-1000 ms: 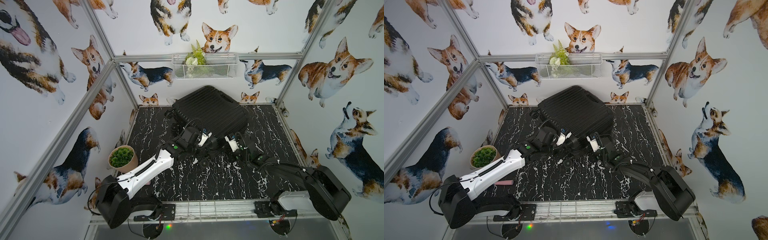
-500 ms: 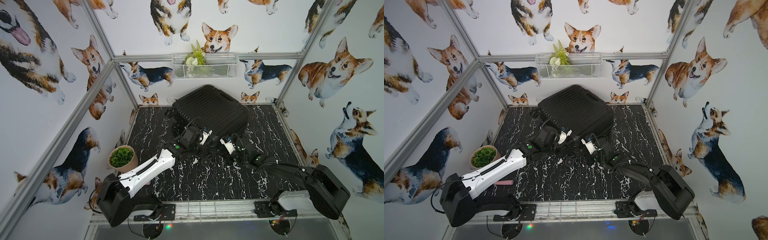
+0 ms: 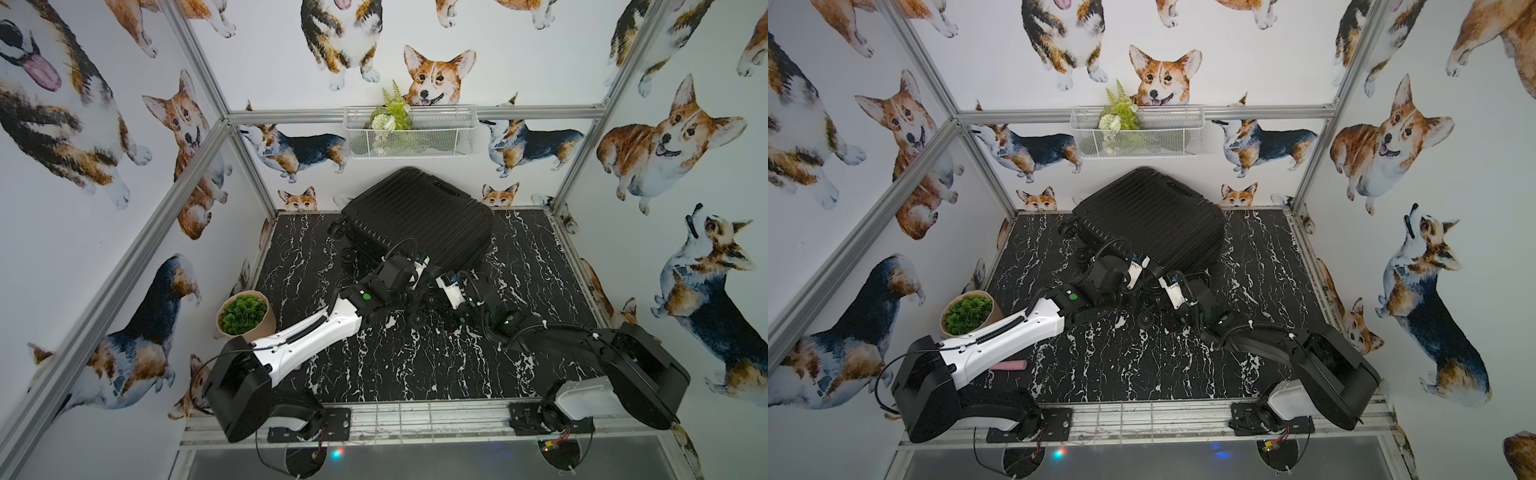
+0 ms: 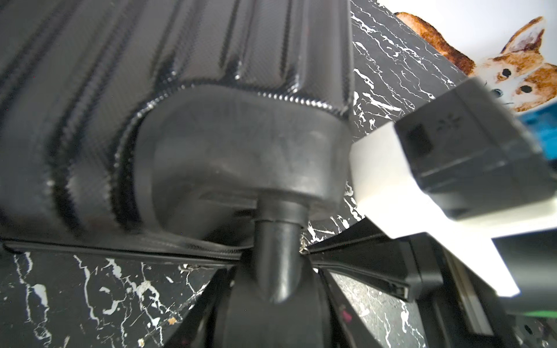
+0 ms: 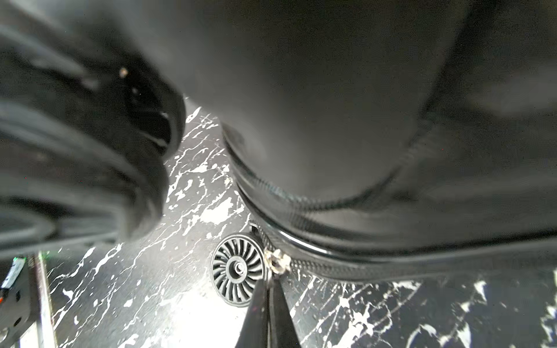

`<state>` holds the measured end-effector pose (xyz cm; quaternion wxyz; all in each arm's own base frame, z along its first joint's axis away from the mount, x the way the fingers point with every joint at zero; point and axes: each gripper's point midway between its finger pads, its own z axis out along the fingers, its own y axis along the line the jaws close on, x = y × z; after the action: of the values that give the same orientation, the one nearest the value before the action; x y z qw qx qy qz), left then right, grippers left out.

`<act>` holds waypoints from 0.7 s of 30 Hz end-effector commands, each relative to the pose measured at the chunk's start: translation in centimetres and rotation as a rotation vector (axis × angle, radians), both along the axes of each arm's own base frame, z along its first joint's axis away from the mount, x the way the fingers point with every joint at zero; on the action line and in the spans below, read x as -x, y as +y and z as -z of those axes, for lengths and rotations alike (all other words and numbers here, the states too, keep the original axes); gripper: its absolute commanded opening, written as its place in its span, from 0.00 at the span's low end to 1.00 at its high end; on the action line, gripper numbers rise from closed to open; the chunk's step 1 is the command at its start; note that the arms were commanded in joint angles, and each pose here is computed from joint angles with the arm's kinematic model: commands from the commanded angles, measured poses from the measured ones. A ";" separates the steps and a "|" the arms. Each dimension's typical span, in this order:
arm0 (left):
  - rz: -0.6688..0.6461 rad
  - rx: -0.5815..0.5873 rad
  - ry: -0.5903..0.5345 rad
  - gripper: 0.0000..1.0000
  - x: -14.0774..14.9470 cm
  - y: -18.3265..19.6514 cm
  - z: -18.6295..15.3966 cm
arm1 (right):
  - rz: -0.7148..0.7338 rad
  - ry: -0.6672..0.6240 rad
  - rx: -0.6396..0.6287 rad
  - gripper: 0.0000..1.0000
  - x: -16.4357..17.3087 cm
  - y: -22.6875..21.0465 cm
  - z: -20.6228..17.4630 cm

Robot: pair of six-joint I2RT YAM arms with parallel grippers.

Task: Close the suitcase zippers
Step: Zip the zipper on the suitcase.

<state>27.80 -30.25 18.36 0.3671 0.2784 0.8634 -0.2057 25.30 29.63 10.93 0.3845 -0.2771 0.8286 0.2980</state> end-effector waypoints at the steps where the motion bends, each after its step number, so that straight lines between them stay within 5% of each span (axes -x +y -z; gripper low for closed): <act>1: 0.063 0.179 -0.086 0.37 -0.6 -3.1 -4.7 | 0.027 -0.048 -0.023 0.00 -0.3 -0.1 -1.2; 7: 0.115 0.077 -0.128 0.76 0.2 -1.5 -5.0 | 0.155 -0.048 0.016 0.00 -1.6 -3.3 -0.5; 13: 0.062 0.064 -0.159 0.85 -0.5 1.9 -7.5 | 0.216 -0.020 0.015 0.00 -2.4 -5.4 0.0; 21: -0.252 -0.024 -0.123 0.85 -6.7 13.0 -8.3 | 0.249 -0.021 0.032 0.00 -2.9 -6.5 0.1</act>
<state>33.19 -21.09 27.45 0.4576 0.2126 0.8453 -0.1756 27.85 23.94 11.16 0.4208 -0.1959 0.8497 0.2501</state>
